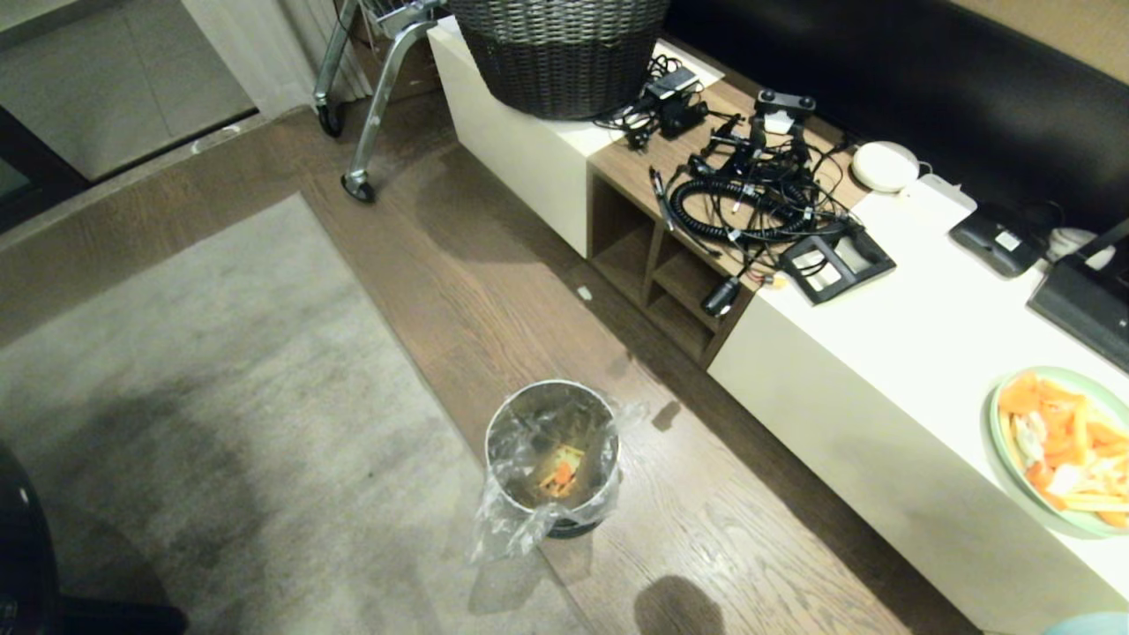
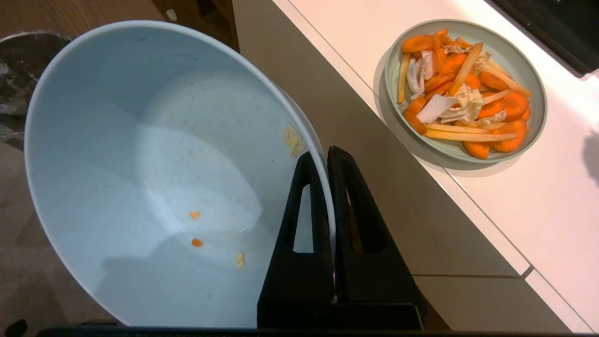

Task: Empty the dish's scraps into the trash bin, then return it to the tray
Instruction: Put the bowl back to the table

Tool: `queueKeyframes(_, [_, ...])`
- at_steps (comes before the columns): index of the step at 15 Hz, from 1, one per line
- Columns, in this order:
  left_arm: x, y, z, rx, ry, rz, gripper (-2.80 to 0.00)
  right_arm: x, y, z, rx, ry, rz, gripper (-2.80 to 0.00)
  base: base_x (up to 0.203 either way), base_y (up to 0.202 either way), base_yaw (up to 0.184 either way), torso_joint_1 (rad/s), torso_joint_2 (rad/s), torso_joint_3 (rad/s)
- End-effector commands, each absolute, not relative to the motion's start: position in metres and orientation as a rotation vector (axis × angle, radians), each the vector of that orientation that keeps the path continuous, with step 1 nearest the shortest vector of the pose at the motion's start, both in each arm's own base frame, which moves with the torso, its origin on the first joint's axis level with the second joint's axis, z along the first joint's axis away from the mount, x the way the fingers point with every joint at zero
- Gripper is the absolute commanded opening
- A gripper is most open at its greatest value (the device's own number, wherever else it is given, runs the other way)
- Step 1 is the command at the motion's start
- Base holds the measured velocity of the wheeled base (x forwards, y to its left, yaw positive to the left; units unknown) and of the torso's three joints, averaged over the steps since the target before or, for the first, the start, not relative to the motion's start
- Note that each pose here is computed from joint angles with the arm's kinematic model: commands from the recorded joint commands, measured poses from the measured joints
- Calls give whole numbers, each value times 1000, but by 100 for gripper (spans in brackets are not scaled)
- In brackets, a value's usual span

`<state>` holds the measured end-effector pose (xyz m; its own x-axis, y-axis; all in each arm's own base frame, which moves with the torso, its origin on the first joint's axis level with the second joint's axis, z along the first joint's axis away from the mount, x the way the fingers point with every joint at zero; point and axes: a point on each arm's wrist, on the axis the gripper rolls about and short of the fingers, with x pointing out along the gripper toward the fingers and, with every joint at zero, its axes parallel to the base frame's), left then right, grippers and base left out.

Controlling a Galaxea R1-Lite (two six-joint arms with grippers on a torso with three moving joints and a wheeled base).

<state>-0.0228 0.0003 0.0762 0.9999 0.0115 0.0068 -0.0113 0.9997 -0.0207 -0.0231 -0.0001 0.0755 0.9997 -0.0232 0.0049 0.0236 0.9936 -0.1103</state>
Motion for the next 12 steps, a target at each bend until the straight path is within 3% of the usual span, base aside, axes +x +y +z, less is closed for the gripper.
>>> queueKeyframes(1, [-23,0,76,-22,-8,12,-280,-23,0,76,-112,0,-23,-280,0,0,0,0,2,193])
queueKeyframes(12, [-23,0,76,-22,-8,11,-280,-23,0,76,-112,0,-23,-280,0,0,0,1,2,201])
